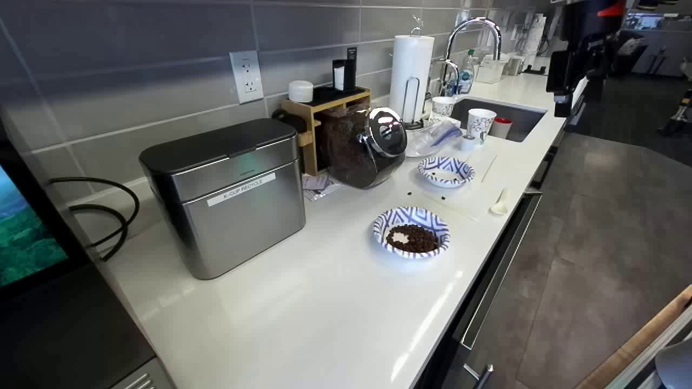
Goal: Transfer a spoonful of contents from the left bowl into the right bowl
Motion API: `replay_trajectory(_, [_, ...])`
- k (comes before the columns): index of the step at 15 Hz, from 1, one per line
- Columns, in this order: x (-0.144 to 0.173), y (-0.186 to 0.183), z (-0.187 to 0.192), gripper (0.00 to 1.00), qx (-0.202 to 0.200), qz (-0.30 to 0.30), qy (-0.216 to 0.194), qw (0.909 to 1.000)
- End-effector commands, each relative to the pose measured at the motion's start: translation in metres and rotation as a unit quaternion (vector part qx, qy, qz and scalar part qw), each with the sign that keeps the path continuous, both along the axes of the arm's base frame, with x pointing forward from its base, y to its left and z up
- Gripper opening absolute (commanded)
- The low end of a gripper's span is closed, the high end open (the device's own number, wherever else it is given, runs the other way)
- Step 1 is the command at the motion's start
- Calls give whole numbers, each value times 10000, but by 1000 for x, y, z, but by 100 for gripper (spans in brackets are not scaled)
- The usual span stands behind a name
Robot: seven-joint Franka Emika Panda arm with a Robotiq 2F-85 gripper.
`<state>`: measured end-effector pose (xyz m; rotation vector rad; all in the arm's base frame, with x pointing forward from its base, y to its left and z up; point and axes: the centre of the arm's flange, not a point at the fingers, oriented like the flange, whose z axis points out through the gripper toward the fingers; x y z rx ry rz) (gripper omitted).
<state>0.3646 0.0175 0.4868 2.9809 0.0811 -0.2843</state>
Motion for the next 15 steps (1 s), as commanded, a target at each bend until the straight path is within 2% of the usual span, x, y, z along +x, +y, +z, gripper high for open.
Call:
replay_trajectory(1, [0,0,0,100,0,0,0,10000])
replay_trajectory(5, [0,0,0,100,0,0,0,10000])
replay_trajectory(7, [-14,-9,-33,100,-108,-500,148,9986])
replay_trajectory(10, [-51,-31,-72,100,-142,-1198,-99,9926])
replay_trajectory(14, [-90,-73,-116,100,-71,-1942,-531,9795])
replay_trajectory(15, [-56,-54,-98,100,-62,-1642,-179,9862])
